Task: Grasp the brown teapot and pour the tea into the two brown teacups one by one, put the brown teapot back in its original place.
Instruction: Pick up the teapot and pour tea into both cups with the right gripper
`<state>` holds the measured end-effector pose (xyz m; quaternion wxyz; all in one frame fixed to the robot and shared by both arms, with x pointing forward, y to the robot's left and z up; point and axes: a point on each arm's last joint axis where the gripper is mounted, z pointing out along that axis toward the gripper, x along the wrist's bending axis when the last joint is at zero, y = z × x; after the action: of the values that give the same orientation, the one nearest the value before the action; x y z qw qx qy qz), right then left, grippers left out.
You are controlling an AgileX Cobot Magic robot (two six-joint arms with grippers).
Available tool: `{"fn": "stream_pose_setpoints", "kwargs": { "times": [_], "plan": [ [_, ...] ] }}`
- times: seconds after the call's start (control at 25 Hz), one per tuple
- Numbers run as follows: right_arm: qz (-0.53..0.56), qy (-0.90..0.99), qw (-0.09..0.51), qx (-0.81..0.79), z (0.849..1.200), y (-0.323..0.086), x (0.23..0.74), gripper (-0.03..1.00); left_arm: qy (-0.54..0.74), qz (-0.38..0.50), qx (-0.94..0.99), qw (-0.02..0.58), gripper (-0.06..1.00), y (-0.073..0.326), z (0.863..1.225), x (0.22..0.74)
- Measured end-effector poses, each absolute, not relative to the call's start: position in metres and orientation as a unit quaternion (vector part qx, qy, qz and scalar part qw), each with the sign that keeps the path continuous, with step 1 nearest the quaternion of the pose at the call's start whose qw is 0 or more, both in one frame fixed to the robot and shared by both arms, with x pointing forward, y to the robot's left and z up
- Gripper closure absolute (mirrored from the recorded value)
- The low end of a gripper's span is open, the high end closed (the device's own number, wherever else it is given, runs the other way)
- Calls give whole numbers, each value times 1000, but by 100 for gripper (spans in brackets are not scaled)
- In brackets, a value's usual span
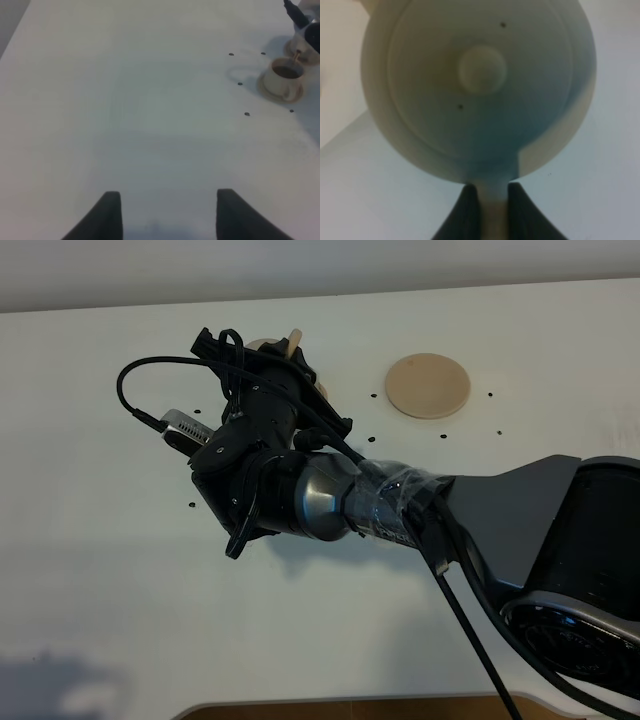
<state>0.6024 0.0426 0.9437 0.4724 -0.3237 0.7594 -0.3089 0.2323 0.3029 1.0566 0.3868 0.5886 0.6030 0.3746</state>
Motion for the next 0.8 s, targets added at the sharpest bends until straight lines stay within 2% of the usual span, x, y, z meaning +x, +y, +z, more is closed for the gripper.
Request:
{"fn": "stream_pose_setpoints", "kwargs": {
  "times": [0.48, 0.8],
  "plan": [
    [-311, 760, 469, -325, 943, 42, 602, 85, 603, 375, 589, 387, 48, 303, 1057, 232],
    [-274, 823, 450, -213, 936, 34, 597, 85, 603, 375, 589, 387, 48, 303, 1057, 232]
  ]
}}
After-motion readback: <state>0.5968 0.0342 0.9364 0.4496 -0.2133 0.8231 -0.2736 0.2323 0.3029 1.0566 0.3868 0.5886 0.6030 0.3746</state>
